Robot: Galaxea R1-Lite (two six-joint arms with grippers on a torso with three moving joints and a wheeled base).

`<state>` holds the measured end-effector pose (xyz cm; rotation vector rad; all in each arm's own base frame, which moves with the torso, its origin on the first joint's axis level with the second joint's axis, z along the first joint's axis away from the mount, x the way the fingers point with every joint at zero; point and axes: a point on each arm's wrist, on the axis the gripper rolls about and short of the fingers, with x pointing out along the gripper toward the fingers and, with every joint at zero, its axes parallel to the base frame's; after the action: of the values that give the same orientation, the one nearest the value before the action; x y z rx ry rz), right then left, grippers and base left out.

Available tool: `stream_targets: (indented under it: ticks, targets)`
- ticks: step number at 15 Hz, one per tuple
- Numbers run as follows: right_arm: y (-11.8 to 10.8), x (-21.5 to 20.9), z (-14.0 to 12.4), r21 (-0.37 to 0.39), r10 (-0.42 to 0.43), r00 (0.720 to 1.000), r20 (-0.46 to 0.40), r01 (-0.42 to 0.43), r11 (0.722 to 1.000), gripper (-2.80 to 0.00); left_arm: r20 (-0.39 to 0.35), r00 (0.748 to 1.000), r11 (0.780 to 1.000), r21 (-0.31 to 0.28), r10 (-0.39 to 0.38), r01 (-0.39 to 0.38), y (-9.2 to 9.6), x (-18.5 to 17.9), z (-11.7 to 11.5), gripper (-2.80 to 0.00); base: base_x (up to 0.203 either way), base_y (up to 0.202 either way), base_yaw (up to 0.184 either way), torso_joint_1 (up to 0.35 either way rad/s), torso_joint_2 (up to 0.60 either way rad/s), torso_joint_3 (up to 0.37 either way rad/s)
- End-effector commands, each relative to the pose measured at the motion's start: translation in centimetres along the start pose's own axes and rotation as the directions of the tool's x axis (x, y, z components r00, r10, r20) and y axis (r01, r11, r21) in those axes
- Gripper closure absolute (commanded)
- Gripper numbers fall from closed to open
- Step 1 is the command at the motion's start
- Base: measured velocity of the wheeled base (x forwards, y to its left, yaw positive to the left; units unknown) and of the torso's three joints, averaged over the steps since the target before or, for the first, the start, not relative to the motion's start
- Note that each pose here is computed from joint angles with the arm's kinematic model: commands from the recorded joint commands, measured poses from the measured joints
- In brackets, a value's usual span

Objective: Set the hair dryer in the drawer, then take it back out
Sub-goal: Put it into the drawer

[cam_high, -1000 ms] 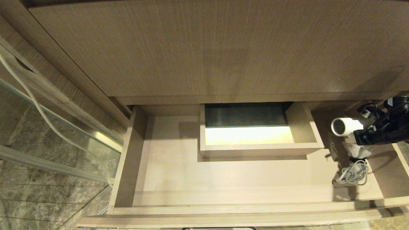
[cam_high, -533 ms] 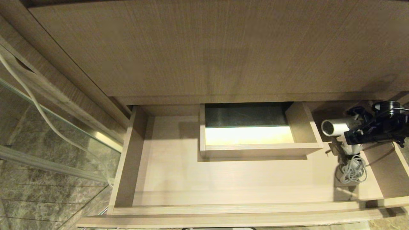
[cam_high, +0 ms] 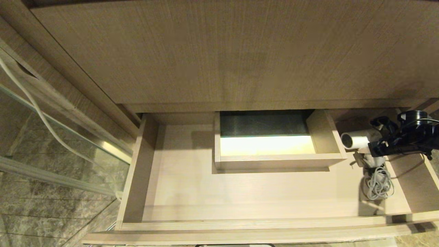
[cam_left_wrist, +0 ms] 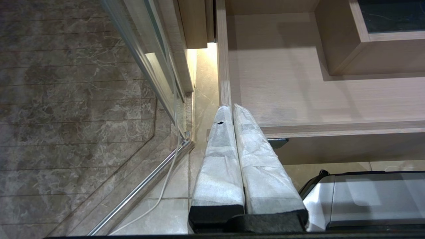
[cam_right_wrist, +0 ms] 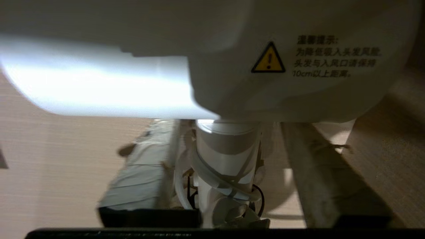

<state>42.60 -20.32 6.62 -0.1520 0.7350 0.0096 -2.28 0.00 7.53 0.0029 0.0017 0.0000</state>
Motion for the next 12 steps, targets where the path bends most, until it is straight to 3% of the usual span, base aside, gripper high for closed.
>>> stream_targets:
  ticks: [1, 9, 10, 11, 12]
  targets:
    - [0.2, -0.9, 0.4, -0.005, -0.002, 1.000, 0.008, 0.002, 1.000, -2.80, -0.001, 1.000, 1.000, 0.000, 0.000, 0.000, 0.0, 0.0, 0.0, 0.00, 0.000, 0.000, 0.000, 0.000, 0.00, 0.000]
    - [0.8, -11.8, 2.3, 0.005, -0.068, 0.996, 0.065, 0.068, 0.998, -2.80, -0.001, 1.000, 1.000, 0.000, 0.000, 0.000, 0.0, 0.0, 0.0, 0.00, 0.000, 0.000, 0.000, 0.000, 0.00, 0.000]
    - [1.3, -13.7, 2.3, 0.007, -0.074, 0.995, 0.068, 0.074, 0.997, -0.41, 0.000, 1.000, 1.000, 0.000, 0.000, 0.000, 0.0, 0.0, 0.0, 0.00, 0.000, 0.000, 0.000, 0.000, 0.00, 0.000]
    - [1.9, -15.4, 2.1, 0.009, -0.078, 0.995, 0.069, 0.077, 0.997, 0.00, 0.000, 1.000, 1.000, 0.000, 0.000, 0.000, 0.0, 0.0, 0.0, 0.00, 0.000, 0.000, 0.000, 0.000, 0.00, 0.000]
    - [2.5, -17.4, 1.8, 0.011, -0.082, 0.994, 0.070, 0.082, 0.997, 0.00, 0.000, 1.000, 1.000, 0.001, 0.000, 0.000, 0.0, 0.0, 0.0, 0.00, 0.000, 0.000, 0.000, 0.000, 0.00, 0.000]
